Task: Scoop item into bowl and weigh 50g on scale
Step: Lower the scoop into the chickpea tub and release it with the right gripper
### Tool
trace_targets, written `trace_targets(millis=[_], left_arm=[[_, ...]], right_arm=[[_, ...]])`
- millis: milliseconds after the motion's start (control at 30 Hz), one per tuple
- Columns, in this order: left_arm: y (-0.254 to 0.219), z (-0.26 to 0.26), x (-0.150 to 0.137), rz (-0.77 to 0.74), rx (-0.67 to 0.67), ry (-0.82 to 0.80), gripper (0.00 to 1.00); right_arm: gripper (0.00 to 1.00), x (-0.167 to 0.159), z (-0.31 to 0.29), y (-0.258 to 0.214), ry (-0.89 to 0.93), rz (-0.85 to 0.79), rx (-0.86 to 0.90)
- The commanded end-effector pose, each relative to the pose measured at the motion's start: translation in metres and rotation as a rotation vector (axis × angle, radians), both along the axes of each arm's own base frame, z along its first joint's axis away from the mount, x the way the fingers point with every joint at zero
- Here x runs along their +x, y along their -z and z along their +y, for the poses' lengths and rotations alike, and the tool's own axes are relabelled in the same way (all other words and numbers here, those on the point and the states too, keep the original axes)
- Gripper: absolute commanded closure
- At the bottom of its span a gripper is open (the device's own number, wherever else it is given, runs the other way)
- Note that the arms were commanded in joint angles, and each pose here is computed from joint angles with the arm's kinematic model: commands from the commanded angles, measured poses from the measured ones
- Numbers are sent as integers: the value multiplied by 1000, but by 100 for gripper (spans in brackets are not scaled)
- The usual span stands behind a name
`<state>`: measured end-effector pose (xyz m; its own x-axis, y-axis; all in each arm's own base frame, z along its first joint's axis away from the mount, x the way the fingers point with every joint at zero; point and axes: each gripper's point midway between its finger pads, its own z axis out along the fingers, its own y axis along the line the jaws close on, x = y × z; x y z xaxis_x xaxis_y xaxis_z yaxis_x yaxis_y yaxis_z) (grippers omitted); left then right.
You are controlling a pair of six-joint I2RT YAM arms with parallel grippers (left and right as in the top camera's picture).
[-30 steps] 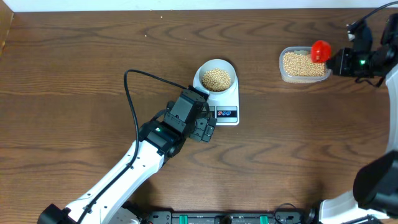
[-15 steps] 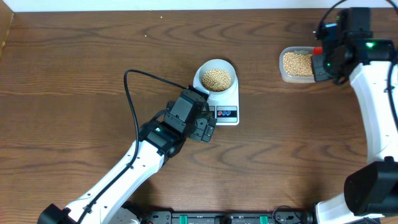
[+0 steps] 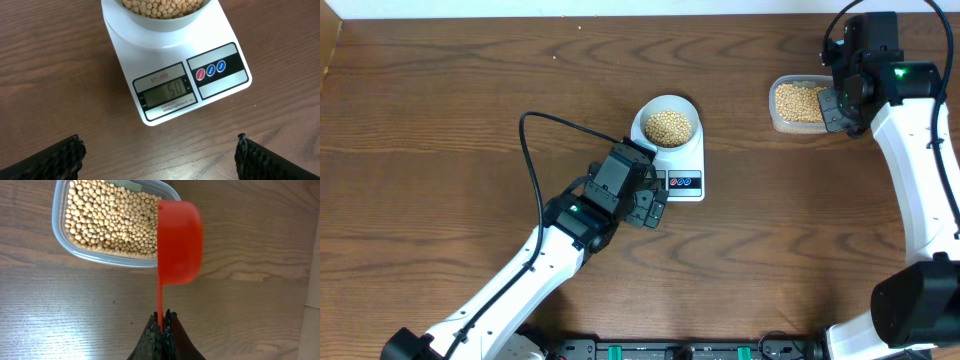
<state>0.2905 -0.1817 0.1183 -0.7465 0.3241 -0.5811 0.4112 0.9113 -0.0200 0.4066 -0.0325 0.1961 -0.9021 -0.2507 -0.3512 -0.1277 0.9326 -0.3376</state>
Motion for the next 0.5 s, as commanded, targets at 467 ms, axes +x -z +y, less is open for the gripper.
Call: trace_targets(millis=[467], left_arm=[[5,4,0,6,13,-11,2]], right_arm=[[99,4,23,-2,-55,-20,118]])
